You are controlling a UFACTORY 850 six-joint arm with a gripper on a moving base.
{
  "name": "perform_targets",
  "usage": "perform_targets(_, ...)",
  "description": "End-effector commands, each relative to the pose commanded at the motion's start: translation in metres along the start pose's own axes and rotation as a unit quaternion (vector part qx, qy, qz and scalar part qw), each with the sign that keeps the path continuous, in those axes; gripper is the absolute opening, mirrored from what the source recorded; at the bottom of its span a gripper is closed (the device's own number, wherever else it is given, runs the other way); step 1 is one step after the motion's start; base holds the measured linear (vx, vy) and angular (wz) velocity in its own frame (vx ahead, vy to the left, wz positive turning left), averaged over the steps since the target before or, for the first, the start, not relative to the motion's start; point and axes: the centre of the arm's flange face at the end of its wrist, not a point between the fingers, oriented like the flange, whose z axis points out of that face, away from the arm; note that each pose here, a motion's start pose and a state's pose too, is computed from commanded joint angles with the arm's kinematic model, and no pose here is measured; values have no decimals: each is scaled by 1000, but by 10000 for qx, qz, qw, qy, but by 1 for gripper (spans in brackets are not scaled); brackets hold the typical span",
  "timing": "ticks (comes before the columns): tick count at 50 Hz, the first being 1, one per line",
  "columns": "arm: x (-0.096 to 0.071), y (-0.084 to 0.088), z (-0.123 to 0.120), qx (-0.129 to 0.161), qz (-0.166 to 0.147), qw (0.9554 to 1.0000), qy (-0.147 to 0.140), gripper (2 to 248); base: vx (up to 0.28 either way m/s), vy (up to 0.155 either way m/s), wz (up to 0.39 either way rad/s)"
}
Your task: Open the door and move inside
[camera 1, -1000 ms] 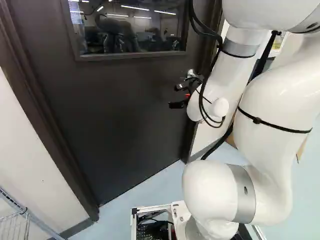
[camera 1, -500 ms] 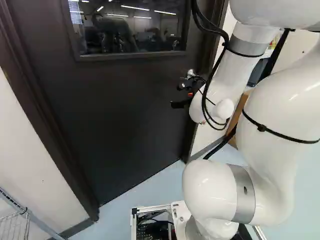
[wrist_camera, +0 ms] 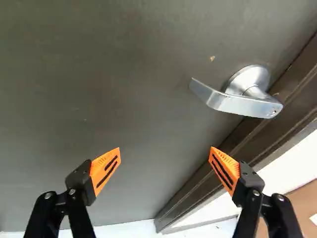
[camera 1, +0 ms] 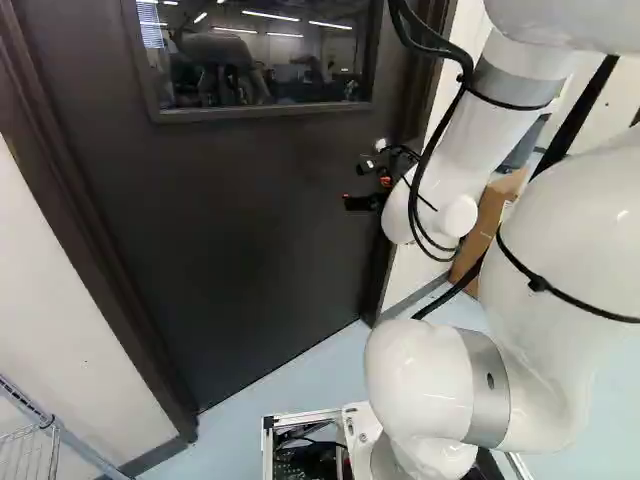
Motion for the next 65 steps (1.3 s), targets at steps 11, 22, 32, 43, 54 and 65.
perform_targets(11,10,2,-5,-57,-69,9999,122,247,0,0,0)
perform_targets(22,20,4,-9,-114,-137,9995,244,247,0,0,0)
perform_targets(32,30,7,-13,-165,-199,9990,354,247,0,0,0)
perform_targets(43,40,9,-16,-219,-267,9983,473,247,0,0,0)
perform_targets(54,52,14,-15,-256,-333,9974,590,247,0,0,0)
perform_targets(65,65,19,-10,-266,-400,9963,708,247,0,0,0)
